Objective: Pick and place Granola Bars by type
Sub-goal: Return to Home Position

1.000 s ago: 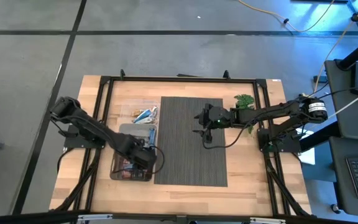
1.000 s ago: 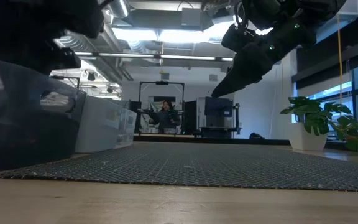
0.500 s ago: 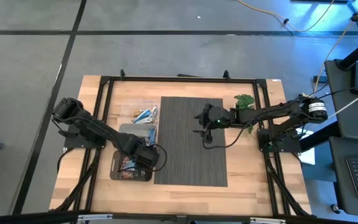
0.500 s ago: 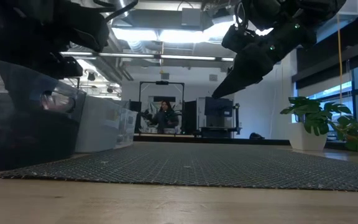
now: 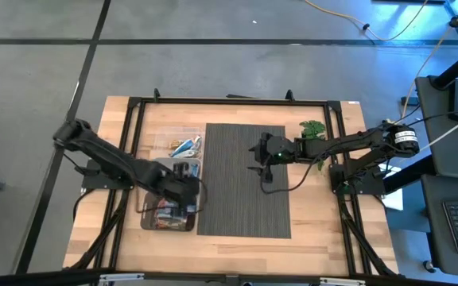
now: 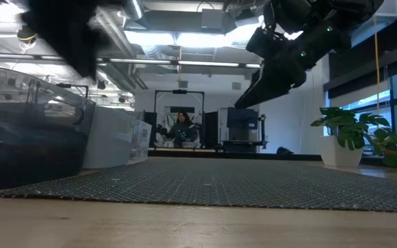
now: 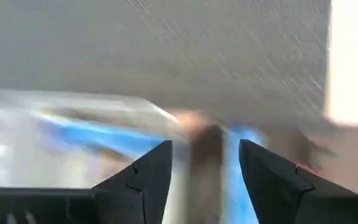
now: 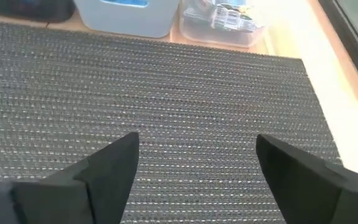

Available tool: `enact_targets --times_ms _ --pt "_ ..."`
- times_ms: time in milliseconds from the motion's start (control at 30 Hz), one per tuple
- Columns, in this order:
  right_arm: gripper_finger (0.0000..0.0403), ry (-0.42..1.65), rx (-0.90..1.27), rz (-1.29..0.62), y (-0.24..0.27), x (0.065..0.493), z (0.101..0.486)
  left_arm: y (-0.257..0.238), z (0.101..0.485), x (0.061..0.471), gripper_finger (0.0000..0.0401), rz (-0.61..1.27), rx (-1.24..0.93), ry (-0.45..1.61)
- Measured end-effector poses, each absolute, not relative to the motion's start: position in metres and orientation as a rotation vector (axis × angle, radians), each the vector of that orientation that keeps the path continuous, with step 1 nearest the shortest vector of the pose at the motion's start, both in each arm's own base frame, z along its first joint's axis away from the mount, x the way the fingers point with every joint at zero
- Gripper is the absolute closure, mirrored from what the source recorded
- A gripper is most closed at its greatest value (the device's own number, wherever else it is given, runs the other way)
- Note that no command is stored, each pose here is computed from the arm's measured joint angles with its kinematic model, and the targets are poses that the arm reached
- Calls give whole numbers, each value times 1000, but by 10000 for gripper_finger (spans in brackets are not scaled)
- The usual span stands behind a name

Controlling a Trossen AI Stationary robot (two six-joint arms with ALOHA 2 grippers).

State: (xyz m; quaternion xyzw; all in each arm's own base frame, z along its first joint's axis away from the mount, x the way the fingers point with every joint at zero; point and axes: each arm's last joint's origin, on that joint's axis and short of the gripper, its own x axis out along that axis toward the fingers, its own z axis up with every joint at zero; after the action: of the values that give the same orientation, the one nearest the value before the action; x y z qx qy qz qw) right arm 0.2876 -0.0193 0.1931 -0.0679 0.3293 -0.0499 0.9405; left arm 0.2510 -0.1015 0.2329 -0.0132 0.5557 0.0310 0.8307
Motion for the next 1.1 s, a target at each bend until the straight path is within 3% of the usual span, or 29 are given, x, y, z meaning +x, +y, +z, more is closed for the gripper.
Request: enact_targets --times_ms 200,367,533,667,1100 --pt "79 704 -277 -49 -19 286 191 -76 286 225 221 334 378 842" --pt "79 768 -199 -37 -18 282 186 -67 309 206 221 379 312 720" --pt "79 732 -94 107 -27 278 180 -59 326 191 222 167 139 580" --pt "79 676 1 106 -43 265 180 -45 312 178 223 68 97 418" --pt "79 347 92 -98 -36 176 208 22 240 124 221 380 -59 173"
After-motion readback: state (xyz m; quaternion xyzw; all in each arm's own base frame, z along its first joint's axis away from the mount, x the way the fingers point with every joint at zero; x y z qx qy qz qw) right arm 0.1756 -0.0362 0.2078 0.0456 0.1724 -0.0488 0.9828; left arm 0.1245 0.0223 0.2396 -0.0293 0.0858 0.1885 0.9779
